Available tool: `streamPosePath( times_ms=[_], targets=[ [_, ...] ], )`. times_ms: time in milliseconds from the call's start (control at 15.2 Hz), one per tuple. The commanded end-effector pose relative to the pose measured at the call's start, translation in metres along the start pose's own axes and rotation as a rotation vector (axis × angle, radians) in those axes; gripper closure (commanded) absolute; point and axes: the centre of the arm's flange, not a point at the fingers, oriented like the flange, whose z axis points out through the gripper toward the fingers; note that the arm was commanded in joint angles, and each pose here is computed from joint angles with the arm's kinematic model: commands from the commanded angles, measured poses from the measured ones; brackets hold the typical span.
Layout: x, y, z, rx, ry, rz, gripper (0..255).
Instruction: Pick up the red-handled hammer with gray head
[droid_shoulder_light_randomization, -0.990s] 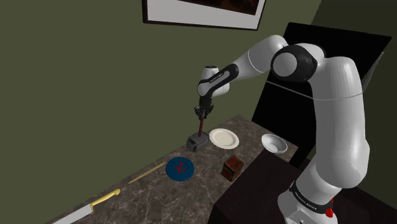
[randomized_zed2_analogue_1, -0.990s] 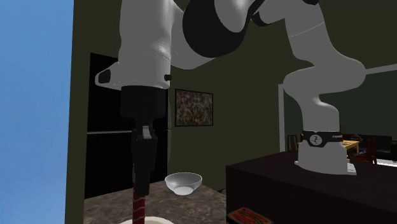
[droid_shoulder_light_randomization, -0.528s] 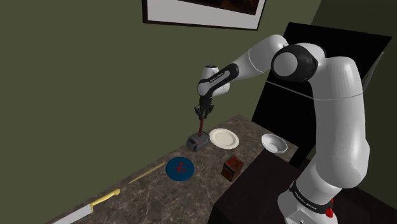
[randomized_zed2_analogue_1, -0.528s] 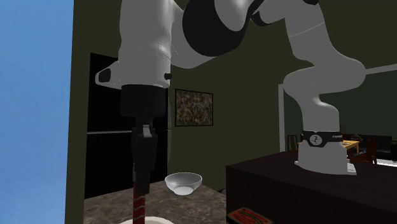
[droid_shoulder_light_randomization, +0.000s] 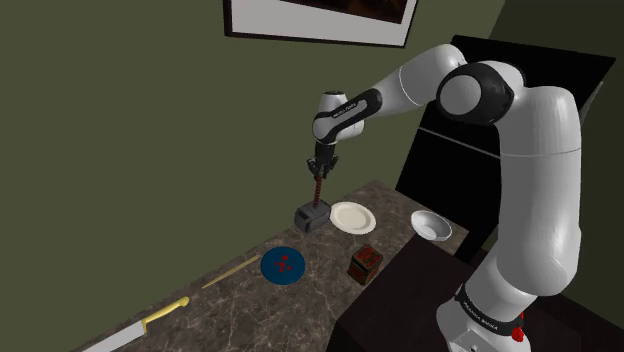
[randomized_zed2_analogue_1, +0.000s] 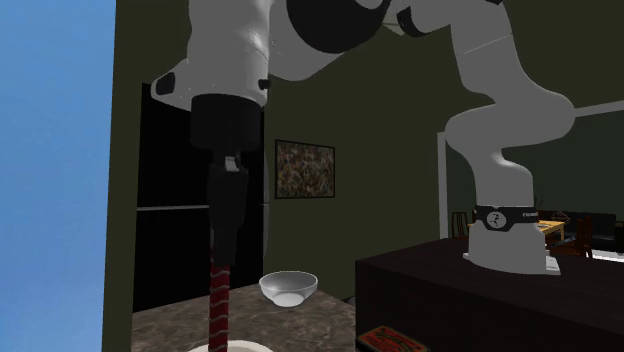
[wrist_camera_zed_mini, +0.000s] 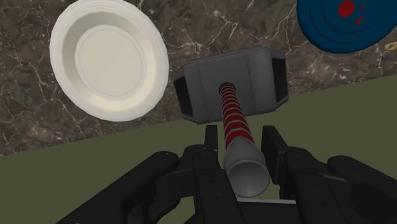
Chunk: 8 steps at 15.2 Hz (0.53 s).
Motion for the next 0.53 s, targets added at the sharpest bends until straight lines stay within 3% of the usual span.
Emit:
streamPosePath(
  times_ms=[0,462],
  targets=[
    [0.000,0.000,-0.011,0.000,0.002,0.000,255],
    [0.001,0.000,-0.038,0.000,0.002,0.000,255]
  ],
)
